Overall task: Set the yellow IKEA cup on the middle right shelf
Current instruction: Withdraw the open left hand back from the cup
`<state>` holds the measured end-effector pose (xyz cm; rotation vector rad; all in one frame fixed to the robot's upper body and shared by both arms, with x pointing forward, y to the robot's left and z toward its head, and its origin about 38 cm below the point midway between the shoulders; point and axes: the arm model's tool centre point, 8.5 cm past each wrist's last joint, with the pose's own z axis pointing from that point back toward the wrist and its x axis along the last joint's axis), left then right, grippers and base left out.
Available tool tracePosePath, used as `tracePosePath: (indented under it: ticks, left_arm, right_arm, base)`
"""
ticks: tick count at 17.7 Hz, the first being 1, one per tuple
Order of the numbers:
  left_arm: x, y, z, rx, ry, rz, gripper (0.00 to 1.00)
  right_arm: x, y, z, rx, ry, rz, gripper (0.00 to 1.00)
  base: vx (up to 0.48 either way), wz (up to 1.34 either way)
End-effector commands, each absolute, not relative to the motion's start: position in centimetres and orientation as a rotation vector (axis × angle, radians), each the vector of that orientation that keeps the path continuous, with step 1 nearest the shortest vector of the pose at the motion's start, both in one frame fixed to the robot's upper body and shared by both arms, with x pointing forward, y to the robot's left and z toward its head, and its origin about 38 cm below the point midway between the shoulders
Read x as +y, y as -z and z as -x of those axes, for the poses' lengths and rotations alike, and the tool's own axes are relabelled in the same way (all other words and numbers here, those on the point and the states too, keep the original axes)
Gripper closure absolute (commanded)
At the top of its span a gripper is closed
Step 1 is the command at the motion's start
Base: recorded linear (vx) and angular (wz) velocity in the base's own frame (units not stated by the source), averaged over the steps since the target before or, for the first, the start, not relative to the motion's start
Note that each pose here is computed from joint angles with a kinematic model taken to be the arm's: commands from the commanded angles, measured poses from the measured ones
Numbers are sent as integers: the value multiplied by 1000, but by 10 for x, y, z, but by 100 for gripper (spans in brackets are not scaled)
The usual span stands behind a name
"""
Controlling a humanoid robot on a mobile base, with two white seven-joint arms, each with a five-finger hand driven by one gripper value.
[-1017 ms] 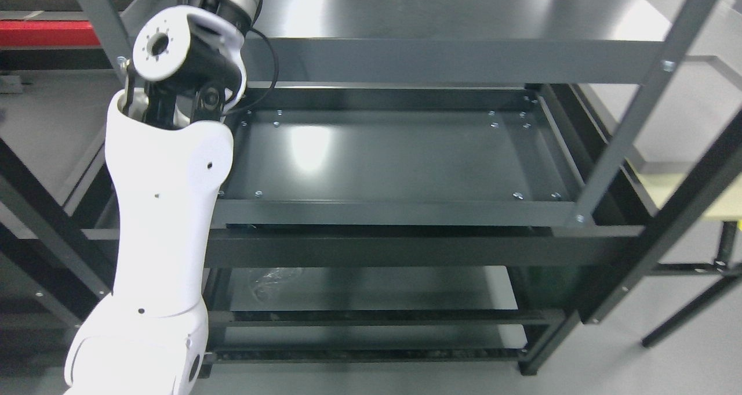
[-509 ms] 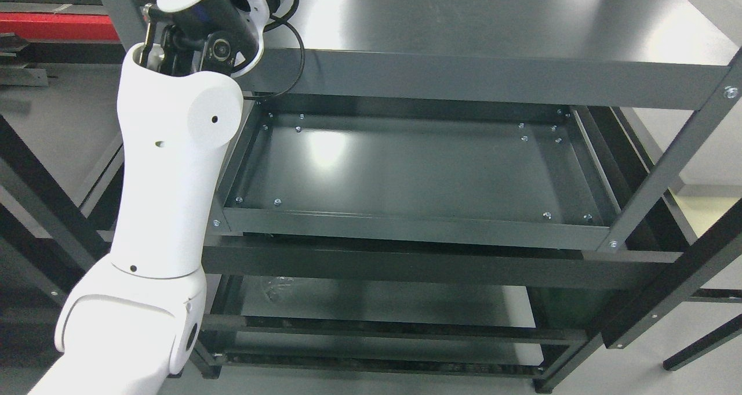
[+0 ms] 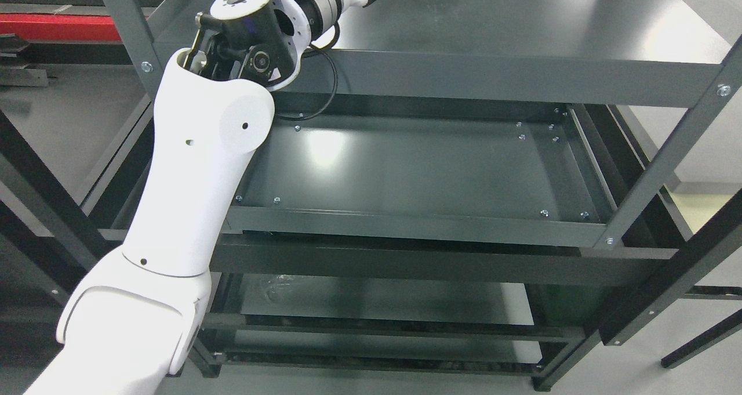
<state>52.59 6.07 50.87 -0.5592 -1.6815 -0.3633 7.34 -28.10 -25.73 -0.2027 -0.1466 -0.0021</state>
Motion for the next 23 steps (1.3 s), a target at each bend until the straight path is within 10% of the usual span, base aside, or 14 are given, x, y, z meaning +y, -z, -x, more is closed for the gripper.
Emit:
tracePosePath:
  ticks: [1, 6, 23]
  left_arm:
    - [45, -477, -535, -1612, 460, 420, 30]
    - [48, -488, -530, -1657, 458, 412, 2]
    - [82, -570, -473, -1951, 401, 513, 1]
  right_arm:
    - [-291, 257, -64, -132, 8, 216, 1]
    - [-291, 257, -64, -132, 8, 216, 1]
    - [-291, 257, -64, -132, 8, 216, 1]
  base:
    - [-11, 0]
    - [0, 0]
    - [0, 0]
